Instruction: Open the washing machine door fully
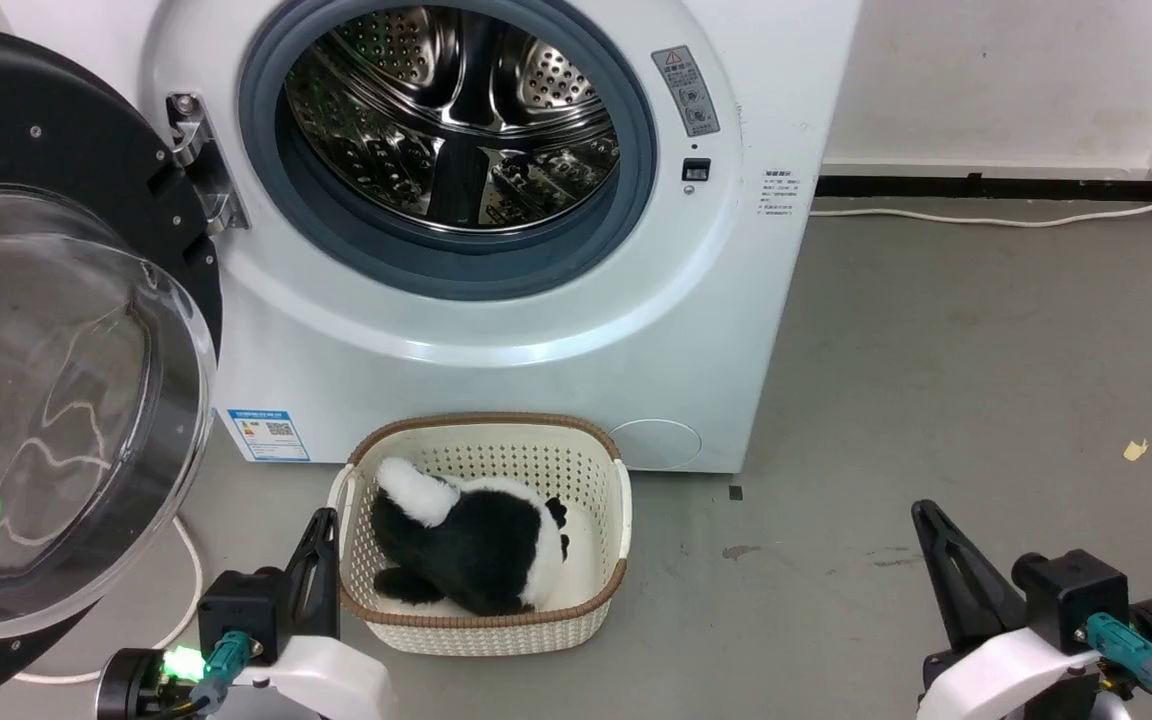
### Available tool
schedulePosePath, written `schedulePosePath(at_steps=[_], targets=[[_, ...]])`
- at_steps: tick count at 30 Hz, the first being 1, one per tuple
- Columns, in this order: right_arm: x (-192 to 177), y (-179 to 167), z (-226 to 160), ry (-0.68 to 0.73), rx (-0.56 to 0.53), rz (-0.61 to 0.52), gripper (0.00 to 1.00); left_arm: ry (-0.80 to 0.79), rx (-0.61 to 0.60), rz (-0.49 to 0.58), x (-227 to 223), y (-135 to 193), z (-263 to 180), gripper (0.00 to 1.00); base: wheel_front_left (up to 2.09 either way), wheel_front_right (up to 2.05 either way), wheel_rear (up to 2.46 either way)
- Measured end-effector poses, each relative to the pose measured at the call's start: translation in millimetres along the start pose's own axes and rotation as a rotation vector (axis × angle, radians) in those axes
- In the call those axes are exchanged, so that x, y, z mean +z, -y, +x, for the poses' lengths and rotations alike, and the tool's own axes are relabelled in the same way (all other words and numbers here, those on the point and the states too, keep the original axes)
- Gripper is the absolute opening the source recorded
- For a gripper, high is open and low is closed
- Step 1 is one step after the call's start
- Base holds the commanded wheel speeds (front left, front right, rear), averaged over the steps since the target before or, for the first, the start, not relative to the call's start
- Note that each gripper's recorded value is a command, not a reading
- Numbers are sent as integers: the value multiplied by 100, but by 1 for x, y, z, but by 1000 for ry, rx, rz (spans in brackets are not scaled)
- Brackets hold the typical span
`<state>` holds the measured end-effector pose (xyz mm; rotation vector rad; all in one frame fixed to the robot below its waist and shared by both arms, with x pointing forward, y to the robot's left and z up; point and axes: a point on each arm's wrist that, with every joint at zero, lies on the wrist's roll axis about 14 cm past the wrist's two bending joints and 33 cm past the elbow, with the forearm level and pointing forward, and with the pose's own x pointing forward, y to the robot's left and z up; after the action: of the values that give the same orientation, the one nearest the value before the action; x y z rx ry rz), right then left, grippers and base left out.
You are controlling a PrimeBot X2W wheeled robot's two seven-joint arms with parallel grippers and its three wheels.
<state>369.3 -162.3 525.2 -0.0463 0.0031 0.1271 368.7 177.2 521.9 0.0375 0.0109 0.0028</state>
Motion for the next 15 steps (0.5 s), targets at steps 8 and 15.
schedulePosePath(at_steps=[8, 15], targets=[[-1, -1, 0, -9, 4, 0, 0, -8, 0, 4, 0, -1, 0, 0, 0, 0, 0], [-1, -2, 0, -9, 4, 0, 0, -8, 3, 4, 0, -2, 1, 0, 0, 0, 0]])
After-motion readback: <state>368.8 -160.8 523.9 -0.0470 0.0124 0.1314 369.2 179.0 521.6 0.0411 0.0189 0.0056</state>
